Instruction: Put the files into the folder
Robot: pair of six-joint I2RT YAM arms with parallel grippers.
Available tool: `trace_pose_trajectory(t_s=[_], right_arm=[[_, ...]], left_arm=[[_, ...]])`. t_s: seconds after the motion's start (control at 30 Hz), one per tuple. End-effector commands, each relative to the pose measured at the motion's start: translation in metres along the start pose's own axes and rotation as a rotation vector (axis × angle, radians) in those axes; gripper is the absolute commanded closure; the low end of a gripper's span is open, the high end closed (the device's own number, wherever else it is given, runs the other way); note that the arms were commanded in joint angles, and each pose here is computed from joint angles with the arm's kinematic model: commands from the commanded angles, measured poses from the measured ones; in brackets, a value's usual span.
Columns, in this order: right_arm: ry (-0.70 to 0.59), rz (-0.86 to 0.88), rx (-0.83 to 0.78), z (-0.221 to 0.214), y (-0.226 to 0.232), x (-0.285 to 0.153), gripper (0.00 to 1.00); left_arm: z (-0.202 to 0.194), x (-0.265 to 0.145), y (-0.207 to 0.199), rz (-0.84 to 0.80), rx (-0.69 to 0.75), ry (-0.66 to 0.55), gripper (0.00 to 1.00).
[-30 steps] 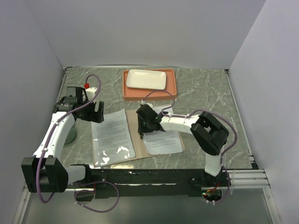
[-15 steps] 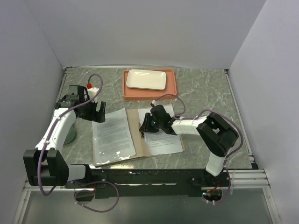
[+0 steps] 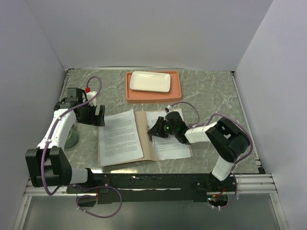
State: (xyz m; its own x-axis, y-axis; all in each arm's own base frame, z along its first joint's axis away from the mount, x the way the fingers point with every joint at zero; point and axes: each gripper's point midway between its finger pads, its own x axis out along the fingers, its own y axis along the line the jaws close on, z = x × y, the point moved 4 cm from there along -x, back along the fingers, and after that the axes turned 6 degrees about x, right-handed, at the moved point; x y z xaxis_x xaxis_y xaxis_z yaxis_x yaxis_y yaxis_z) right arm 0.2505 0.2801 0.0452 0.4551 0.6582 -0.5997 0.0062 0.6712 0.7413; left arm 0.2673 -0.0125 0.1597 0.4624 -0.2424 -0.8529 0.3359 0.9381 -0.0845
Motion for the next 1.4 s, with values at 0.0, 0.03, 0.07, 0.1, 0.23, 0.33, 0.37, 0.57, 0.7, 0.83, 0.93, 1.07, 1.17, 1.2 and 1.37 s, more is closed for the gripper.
trace_pose_trajectory(t_s=[0.0, 0.03, 0.07, 0.1, 0.23, 0.33, 0.37, 0.57, 0.7, 0.83, 0.93, 1.07, 1.17, 1.2, 1.37], right_arm=[[0.206, -0.436, 0.148, -0.067, -0.12, -0.031, 0.97], [0.217, -0.43, 0.158, -0.07, -0.122, -0.033, 0.98], [0.216, -0.424, 0.166, -0.07, -0.122, -0.033, 0.98], [0.213, -0.417, 0.177, -0.069, -0.122, -0.033, 0.98], [0.211, -0.383, 0.203, -0.068, -0.12, -0.032, 0.98], [0.215, -0.366, 0.218, -0.068, -0.117, -0.03, 0.98], [0.216, -0.363, 0.22, -0.068, -0.117, -0.03, 0.99], [0.211, -0.339, 0.247, -0.066, -0.116, -0.03, 0.99], [0.21, -0.329, 0.267, -0.066, -0.116, -0.029, 1.0], [0.205, -0.294, 0.299, -0.066, -0.115, -0.028, 1.0], [0.206, -0.266, 0.332, -0.066, -0.115, -0.028, 1.0], [0.215, -0.248, 0.356, -0.068, -0.113, -0.027, 1.0], [0.217, -0.238, 0.361, -0.068, -0.111, -0.027, 1.0], [0.216, -0.235, 0.363, -0.068, -0.11, -0.027, 1.0], [0.215, -0.221, 0.369, -0.066, -0.107, -0.026, 1.0]], left_arm=[[0.001, 0.0, -0.001, -0.05, 0.004, -0.005, 0.04], [-0.001, 0.002, -0.003, -0.068, 0.001, -0.005, 0.04], [-0.002, 0.004, -0.005, -0.085, -0.002, -0.004, 0.04], [-0.003, 0.005, -0.006, -0.098, -0.003, -0.004, 0.04], [-0.008, 0.011, -0.013, -0.146, -0.02, -0.003, 0.04], [-0.007, 0.011, -0.016, -0.173, -0.03, -0.004, 0.04], [-0.007, 0.011, -0.016, -0.179, -0.027, -0.006, 0.04], [-0.008, 0.008, -0.012, -0.162, -0.02, -0.002, 0.04], [-0.01, 0.004, -0.009, -0.156, -0.023, 0.0, 0.04], [-0.011, 0.004, -0.009, -0.172, -0.024, 0.002, 0.04], [-0.011, 0.007, -0.013, -0.201, -0.032, -0.002, 0.04], [-0.009, 0.008, -0.018, -0.235, -0.055, -0.012, 0.04], [-0.007, 0.008, -0.022, -0.256, -0.069, -0.03, 0.04], [-0.006, 0.007, -0.024, -0.264, -0.072, -0.037, 0.04], [-0.002, 0.01, -0.037, -0.326, -0.082, -0.043, 0.04]])
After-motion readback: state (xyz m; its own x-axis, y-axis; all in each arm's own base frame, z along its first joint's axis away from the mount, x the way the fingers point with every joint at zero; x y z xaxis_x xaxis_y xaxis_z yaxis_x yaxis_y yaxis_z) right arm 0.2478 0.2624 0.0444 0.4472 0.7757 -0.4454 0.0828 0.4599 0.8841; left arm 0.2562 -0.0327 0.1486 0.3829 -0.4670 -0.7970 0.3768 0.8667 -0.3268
